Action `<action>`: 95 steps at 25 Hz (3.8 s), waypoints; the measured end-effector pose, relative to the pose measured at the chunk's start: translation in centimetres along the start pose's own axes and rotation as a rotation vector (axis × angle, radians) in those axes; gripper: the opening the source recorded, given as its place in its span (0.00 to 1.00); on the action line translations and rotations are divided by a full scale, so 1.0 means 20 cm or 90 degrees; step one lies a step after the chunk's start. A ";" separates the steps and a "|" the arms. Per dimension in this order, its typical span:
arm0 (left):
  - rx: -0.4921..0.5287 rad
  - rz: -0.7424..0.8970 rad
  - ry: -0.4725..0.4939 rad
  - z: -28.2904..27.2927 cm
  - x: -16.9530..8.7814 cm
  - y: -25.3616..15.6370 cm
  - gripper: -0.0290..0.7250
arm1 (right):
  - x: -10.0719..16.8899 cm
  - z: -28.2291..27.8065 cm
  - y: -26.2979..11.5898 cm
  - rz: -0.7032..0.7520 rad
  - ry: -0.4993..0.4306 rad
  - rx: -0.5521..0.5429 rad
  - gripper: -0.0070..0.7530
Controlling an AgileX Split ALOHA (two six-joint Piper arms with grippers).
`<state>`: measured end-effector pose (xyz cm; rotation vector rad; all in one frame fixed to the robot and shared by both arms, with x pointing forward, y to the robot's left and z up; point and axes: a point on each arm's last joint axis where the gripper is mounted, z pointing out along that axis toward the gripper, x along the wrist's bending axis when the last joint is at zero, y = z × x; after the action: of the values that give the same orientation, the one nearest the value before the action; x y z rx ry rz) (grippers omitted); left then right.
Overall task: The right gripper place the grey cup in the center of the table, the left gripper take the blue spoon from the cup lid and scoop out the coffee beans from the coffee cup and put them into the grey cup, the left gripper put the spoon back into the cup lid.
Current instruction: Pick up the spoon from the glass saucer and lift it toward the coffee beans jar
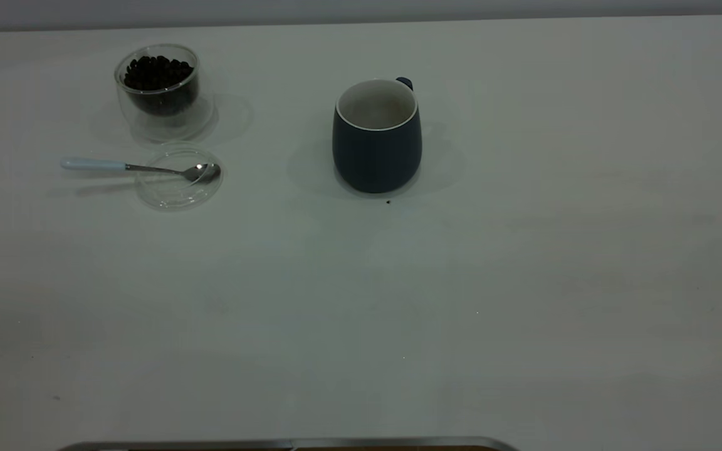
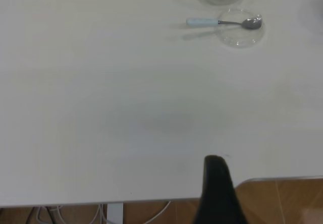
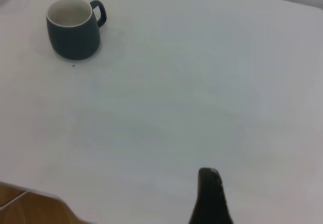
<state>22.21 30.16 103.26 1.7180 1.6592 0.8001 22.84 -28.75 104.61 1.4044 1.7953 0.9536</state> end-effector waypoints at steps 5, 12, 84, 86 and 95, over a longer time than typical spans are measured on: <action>0.000 0.000 0.000 0.00 0.00 0.00 0.82 | 0.00 0.00 0.00 -0.011 0.002 0.004 0.79; 0.000 0.000 0.000 0.00 0.00 0.00 0.82 | 0.00 0.00 0.00 -0.015 0.001 0.005 0.79; 0.310 -0.179 -0.518 1.83 0.59 0.83 0.98 | 0.00 0.00 0.00 -0.014 -0.001 0.005 0.79; 0.324 -0.210 -0.522 1.89 0.62 0.76 0.98 | 0.00 0.00 0.00 -0.014 -0.001 0.005 0.79; 0.392 -0.291 -0.537 2.19 0.69 0.48 0.98 | 0.00 0.00 0.00 -0.015 -0.001 0.005 0.79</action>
<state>62.68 42.89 83.28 1.5824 1.6156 -0.6467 22.80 -28.74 104.54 1.3867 1.8123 0.9337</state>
